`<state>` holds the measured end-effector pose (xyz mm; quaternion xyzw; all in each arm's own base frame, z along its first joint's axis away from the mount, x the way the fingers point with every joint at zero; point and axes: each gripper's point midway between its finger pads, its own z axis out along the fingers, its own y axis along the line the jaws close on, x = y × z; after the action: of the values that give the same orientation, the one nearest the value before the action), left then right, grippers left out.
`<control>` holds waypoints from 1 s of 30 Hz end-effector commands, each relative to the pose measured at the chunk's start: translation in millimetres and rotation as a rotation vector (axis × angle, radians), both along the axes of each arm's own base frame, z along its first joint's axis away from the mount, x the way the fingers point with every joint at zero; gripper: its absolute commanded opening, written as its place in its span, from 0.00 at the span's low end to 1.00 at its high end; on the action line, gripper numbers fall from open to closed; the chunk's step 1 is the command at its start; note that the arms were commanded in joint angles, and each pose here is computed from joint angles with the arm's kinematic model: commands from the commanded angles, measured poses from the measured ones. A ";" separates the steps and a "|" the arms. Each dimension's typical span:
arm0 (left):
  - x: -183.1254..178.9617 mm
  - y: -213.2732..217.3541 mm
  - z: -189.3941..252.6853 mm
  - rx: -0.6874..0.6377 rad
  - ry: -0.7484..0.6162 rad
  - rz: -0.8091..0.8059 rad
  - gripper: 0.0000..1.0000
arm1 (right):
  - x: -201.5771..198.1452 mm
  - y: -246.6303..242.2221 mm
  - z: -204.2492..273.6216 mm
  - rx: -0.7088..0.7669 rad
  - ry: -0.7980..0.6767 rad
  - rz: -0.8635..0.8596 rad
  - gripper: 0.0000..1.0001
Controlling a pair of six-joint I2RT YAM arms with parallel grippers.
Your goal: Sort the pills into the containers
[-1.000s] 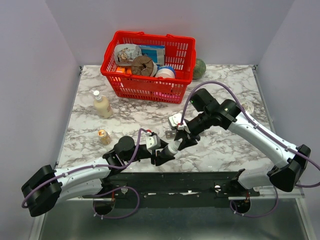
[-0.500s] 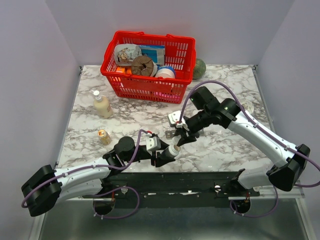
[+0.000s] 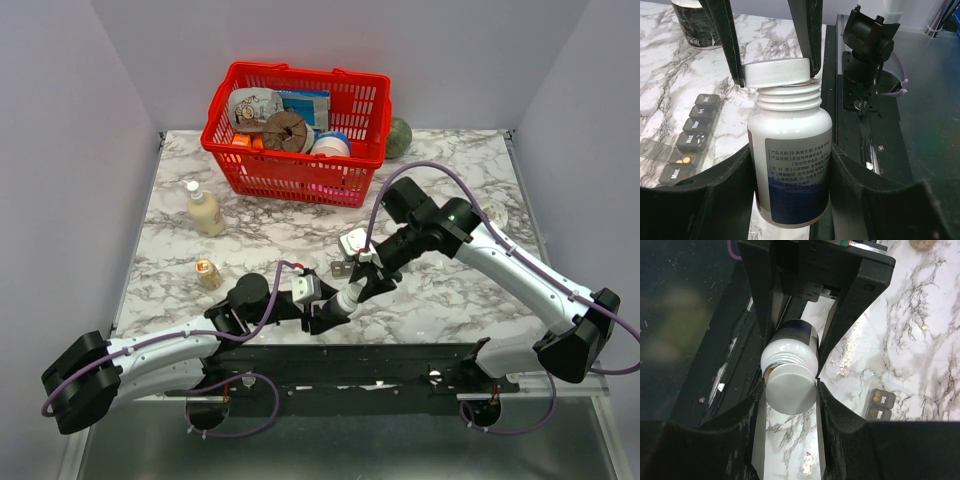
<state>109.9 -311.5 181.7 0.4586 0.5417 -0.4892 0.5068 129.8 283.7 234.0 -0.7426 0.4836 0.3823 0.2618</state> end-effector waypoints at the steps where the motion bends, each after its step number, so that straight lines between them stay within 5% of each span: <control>1: 7.0 -2.4 39.2 -0.111 -0.080 0.032 0.00 | -9.5 -1.3 -4.8 -0.001 0.039 0.015 0.20; 30: 20.4 8.7 64.9 -0.206 -0.036 0.149 0.00 | -15.3 5.7 -11.5 0.004 0.067 0.031 0.21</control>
<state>116.7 -305.5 179.9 0.4292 0.5729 -0.4781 0.5089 131.7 290.6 232.5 -0.7349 0.4844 0.3885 0.2725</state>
